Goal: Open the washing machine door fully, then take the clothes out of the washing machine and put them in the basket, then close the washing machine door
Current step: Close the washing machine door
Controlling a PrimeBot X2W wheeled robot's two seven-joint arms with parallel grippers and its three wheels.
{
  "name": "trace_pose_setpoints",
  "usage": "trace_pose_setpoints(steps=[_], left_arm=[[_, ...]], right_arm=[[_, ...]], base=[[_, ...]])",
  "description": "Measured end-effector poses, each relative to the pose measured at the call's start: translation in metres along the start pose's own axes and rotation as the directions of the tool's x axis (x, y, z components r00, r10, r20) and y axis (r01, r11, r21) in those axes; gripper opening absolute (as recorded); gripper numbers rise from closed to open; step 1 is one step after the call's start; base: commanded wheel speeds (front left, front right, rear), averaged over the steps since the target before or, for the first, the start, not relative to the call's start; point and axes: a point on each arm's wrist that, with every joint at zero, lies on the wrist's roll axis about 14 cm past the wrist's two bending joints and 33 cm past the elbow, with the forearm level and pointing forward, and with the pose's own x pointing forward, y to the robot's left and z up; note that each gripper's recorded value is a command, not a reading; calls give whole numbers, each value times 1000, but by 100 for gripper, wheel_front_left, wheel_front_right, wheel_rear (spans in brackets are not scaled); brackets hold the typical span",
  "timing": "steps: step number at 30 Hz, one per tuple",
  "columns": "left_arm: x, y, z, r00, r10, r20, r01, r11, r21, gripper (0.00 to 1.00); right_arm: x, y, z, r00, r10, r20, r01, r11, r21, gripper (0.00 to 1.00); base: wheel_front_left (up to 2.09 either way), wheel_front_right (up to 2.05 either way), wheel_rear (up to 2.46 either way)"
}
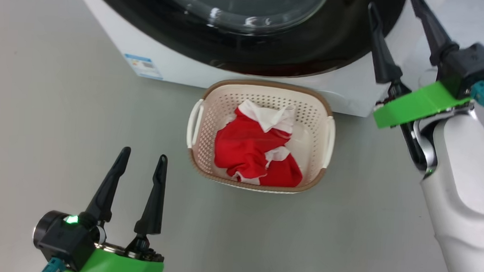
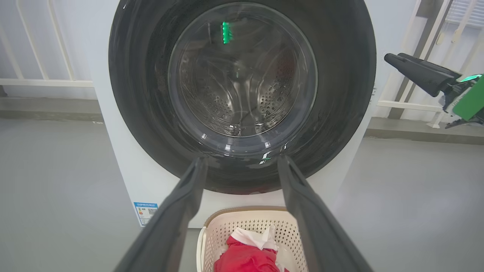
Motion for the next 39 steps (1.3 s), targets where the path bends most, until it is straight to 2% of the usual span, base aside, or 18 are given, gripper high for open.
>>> trace_pose_setpoints(steps=[8,15,22,29,39], left_arm=[[8,-20,5,998,-59,27,60,998,-35,100],[10,-35,18,992,-108,68,110,994,-20,100],[4,-45,19,985,-158,66,158,987,6,100],[-6,-43,23,985,-158,71,157,988,10,100],[-24,-39,34,984,-148,96,147,989,18,100]], right_arm=[[-47,-29,22,997,-78,16,79,995,-54,100],[-91,-54,48,983,-178,53,182,980,-83,100],[-135,-72,67,958,-275,75,282,953,-106,100],[-180,-87,81,924,-371,90,380,917,-121,100],[-240,-85,73,887,-460,42,462,880,-108,100]], base=[[0,0,0],[0,0,0],[0,0,0],[0,0,0],[0,0,0]])
